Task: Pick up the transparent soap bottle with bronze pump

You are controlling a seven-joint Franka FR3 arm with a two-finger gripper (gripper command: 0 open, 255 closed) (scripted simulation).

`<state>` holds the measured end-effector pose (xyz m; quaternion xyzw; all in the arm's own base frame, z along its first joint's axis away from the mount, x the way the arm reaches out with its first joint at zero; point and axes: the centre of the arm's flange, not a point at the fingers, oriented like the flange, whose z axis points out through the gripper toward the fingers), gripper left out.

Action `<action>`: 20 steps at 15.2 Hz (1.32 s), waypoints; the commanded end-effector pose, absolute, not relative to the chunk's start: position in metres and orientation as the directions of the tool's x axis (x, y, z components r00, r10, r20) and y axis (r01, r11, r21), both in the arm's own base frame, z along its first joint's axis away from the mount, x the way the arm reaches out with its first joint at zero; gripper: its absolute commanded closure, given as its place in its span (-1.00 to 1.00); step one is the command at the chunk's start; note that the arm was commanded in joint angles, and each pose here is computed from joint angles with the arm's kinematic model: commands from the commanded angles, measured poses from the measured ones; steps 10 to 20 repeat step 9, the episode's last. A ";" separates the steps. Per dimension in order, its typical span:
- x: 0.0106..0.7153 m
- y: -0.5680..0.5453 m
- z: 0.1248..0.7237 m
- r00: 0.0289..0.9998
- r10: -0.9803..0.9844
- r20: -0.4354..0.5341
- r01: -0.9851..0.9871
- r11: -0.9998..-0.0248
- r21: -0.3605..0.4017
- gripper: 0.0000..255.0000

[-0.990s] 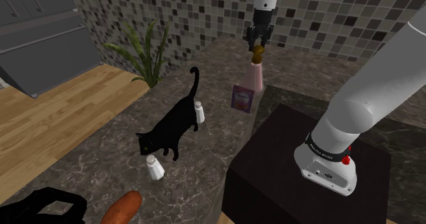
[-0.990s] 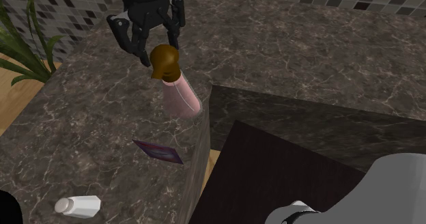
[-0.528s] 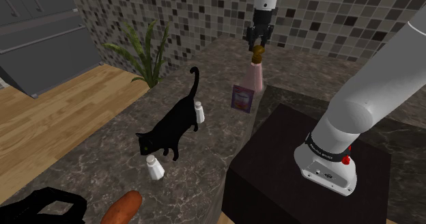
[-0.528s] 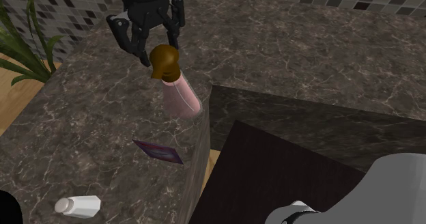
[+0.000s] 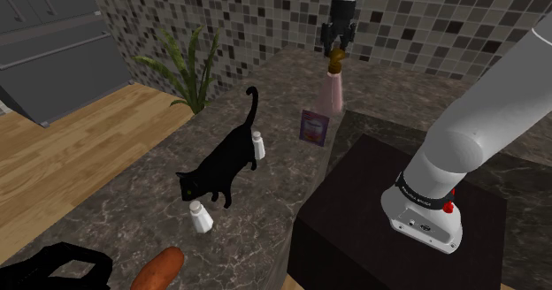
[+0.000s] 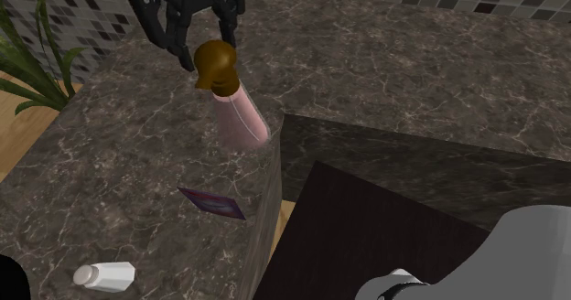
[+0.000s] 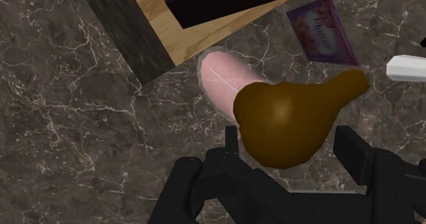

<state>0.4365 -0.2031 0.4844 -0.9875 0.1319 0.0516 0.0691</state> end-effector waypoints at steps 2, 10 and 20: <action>0.437 -0.202 0.500 0.960 -0.253 -0.120 -0.268 -0.956 -0.123 1.00; 0.437 -0.202 0.527 0.960 -0.253 -0.120 -0.268 -0.956 -0.123 1.00; 0.437 -0.202 0.527 0.960 -0.253 -0.120 -0.268 -0.956 -0.123 1.00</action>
